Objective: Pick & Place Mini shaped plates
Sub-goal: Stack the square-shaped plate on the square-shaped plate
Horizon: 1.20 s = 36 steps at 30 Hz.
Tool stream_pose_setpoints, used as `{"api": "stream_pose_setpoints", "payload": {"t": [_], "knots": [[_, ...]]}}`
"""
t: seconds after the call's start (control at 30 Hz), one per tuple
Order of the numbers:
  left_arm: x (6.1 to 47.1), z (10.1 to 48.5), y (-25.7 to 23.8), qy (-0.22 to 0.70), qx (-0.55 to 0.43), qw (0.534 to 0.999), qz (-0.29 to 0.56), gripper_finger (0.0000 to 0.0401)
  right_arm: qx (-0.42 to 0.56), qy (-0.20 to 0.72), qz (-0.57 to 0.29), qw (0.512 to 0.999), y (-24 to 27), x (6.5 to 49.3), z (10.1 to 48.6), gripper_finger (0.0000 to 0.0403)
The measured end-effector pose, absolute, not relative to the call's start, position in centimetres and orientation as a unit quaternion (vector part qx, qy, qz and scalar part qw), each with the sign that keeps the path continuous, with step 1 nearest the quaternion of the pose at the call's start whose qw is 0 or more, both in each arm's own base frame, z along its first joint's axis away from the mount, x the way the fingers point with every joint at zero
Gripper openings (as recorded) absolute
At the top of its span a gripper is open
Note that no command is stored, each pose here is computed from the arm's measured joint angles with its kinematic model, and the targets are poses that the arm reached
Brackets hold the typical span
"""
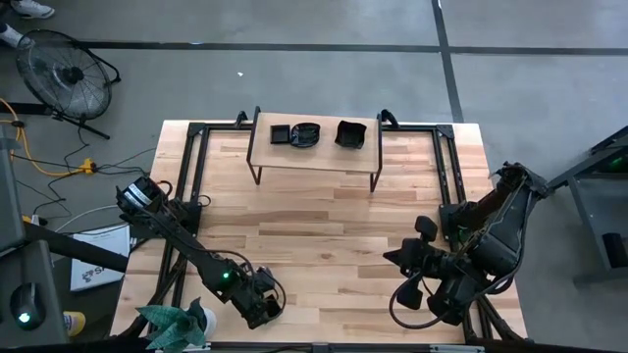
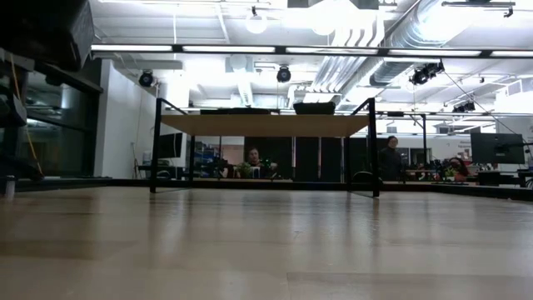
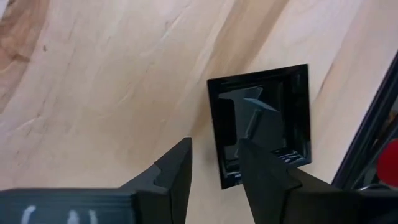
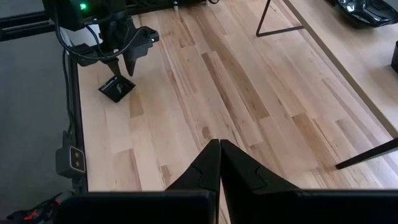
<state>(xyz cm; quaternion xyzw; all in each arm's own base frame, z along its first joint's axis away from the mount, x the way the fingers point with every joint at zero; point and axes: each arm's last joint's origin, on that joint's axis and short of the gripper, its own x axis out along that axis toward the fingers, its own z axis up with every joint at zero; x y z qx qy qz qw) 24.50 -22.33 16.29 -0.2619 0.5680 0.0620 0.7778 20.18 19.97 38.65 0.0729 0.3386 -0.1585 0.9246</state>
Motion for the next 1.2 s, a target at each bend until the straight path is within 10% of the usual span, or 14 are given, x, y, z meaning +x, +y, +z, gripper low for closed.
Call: {"api": "stream_pose_setpoints", "payload": {"t": [0.8, 1.2], "knots": [[24.7, 15.3, -22.5, 0.574, -0.259, 0.774, 0.072, 0.0198, 0.074, 0.34, -0.158, 0.924, 20.0, 20.2, 38.6, 0.0004], [24.5, 15.3, -22.5, 0.585, -0.275, 0.759, 0.079, 0.0067, 0.074, 0.34, -0.158, 0.924, 20.0, 20.2, 38.6, 0.0003]]}}
